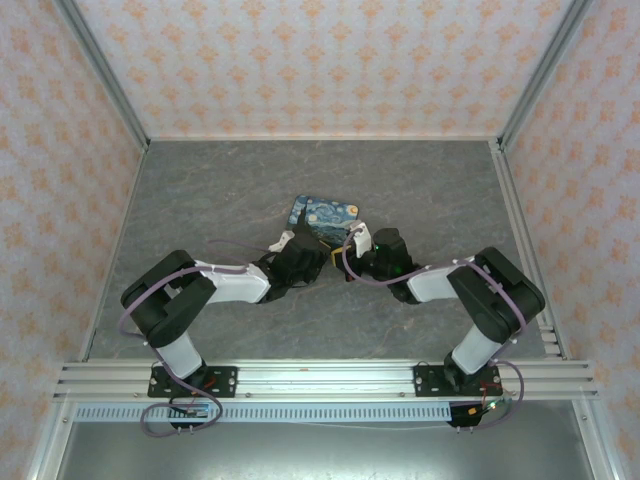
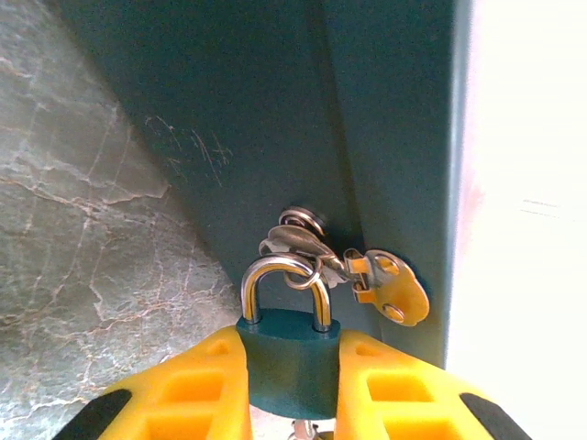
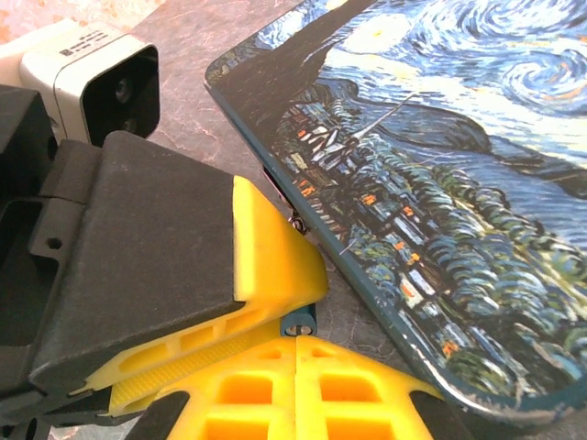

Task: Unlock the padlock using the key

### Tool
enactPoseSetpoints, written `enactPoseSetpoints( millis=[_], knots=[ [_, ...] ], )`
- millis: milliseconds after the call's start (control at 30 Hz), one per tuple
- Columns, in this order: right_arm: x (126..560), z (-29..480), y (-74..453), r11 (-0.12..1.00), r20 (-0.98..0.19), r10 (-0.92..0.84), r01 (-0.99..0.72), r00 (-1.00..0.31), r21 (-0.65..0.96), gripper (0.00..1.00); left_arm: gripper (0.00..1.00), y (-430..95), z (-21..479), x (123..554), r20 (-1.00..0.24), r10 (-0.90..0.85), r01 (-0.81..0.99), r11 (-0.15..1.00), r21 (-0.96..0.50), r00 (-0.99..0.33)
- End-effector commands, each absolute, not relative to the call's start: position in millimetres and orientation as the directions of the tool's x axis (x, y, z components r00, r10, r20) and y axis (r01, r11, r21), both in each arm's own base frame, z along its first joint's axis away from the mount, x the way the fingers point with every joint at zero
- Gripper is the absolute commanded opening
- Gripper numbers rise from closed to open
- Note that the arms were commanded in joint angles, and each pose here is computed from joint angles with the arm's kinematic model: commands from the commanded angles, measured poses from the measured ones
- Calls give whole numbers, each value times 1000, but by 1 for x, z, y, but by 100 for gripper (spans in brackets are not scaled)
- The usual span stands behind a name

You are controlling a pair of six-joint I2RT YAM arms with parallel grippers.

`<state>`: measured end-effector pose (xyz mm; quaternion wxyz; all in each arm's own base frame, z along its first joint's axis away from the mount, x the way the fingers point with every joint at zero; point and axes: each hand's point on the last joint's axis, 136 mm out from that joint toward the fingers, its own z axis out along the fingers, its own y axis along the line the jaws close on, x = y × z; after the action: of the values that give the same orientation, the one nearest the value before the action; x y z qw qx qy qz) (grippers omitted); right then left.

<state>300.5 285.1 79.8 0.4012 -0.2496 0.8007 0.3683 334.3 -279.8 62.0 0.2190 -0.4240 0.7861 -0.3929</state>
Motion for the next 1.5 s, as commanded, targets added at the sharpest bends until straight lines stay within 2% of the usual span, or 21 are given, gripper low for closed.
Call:
enactPoseSetpoints(
  millis=[0,100,600,700,767,1000,1233,1367,1467],
  knots=[
    [309,146,318,463,-905,22,-798,-425,386,0,22,-329,100,320,91,-736,-410,266,-872,-671],
    [311,145,321,451,-893,43,-789,-448,418,0,22,-332,102,320,99,-730,-407,260,-876,-677],
    [309,141,297,530,-902,-14,-769,-431,358,1,21,-326,96,319,78,-740,-415,284,-864,-669],
    [299,134,288,543,-894,-41,-761,-446,354,20,21,-323,91,319,68,-744,-421,297,-857,-664],
    [294,127,280,561,-886,-59,-750,-460,351,27,21,-321,88,319,67,-747,-426,301,-853,-661],
    [277,120,251,633,-882,-72,-705,-466,321,42,21,-314,80,317,56,-751,-435,318,-842,-658],
    [267,150,227,691,-913,-48,-674,-405,262,52,21,-312,78,317,38,-741,-433,349,-831,-670],
    [266,164,213,735,-929,-17,-635,-370,239,66,21,-310,78,317,25,-741,-432,363,-826,-671],
    [267,167,209,750,-905,38,-586,-423,305,72,21,-311,80,318,27,-740,-428,359,-829,-672]
  ],
)
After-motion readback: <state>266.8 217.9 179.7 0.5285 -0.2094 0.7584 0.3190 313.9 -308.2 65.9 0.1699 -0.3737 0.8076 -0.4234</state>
